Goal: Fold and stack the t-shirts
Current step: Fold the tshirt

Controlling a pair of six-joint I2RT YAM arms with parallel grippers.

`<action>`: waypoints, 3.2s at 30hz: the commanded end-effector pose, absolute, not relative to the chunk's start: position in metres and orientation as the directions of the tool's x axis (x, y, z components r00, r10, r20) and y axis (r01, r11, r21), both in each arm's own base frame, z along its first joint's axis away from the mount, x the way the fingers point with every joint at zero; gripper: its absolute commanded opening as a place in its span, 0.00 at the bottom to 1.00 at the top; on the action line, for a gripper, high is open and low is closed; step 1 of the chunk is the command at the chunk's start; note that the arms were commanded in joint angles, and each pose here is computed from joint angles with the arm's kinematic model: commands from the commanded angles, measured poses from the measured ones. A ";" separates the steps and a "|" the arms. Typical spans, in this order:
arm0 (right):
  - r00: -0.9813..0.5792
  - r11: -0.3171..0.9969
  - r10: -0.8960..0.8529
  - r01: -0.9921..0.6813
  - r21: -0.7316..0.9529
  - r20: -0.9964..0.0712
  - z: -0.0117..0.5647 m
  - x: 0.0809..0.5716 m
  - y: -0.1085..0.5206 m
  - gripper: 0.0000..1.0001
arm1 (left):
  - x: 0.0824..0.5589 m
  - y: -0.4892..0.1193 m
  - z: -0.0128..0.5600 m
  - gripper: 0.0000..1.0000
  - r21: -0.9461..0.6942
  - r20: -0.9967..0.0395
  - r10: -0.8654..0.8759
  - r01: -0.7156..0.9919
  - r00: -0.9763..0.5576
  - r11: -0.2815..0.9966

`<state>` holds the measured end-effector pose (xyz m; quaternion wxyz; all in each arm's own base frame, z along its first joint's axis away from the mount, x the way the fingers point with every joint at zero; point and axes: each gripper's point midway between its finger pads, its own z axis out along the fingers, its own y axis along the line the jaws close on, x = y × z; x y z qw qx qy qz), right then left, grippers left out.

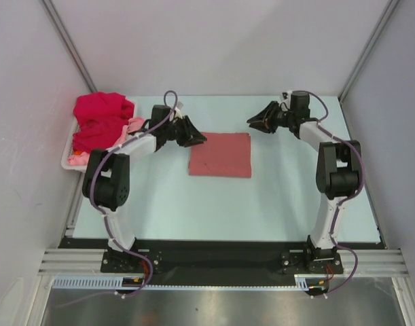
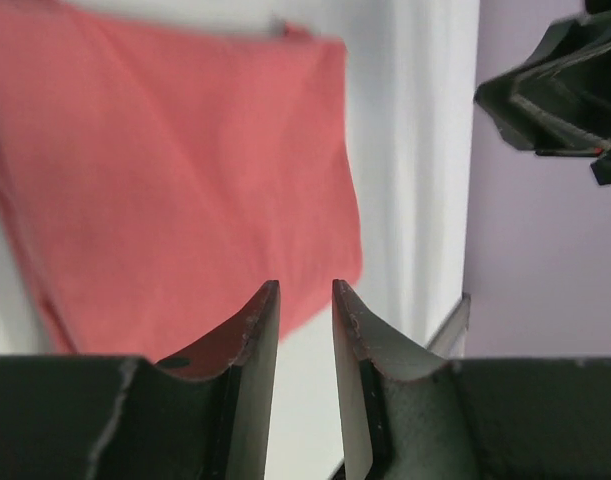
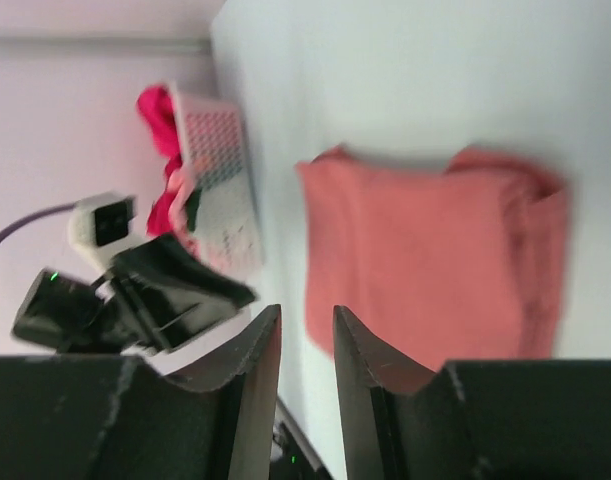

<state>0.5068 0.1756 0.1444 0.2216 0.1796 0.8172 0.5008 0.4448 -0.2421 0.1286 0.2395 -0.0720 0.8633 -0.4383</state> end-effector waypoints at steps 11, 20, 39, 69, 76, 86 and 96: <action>-0.955 0.374 0.296 0.109 0.921 -0.007 0.052 0.392 0.254 0.30 | 0.378 -0.240 0.013 0.27 -0.730 -0.190 -0.162 0.029 -0.968 0.683; -0.954 0.453 0.296 0.096 0.886 -0.048 0.077 0.374 0.200 0.30 | 0.365 -0.226 0.079 0.33 -0.712 -0.318 -0.137 0.141 -0.938 0.688; -0.952 0.503 0.212 -0.086 0.860 -0.220 0.109 0.394 0.222 0.60 | 0.362 -0.177 0.110 0.36 -0.533 -0.449 -0.089 0.187 -0.889 0.825; -0.947 0.691 0.127 -0.130 0.711 -0.296 0.043 0.490 0.198 0.72 | 0.236 -0.175 0.222 0.45 -0.715 -0.474 -0.251 0.203 -0.844 0.669; -0.956 0.676 0.157 -0.080 0.733 -0.249 0.031 0.490 0.200 0.67 | 0.238 -0.178 0.230 0.45 -0.722 -0.476 -0.246 0.216 -0.844 0.657; -0.935 0.756 0.137 -0.114 0.644 -0.326 0.055 0.485 0.176 0.77 | 0.245 -0.182 0.239 0.45 -0.728 -0.477 -0.239 0.228 -0.846 0.646; -0.950 0.771 0.093 -0.121 0.625 -0.299 0.027 0.493 0.181 0.80 | 0.250 -0.184 0.237 0.45 -0.736 -0.468 -0.236 0.228 -0.852 0.637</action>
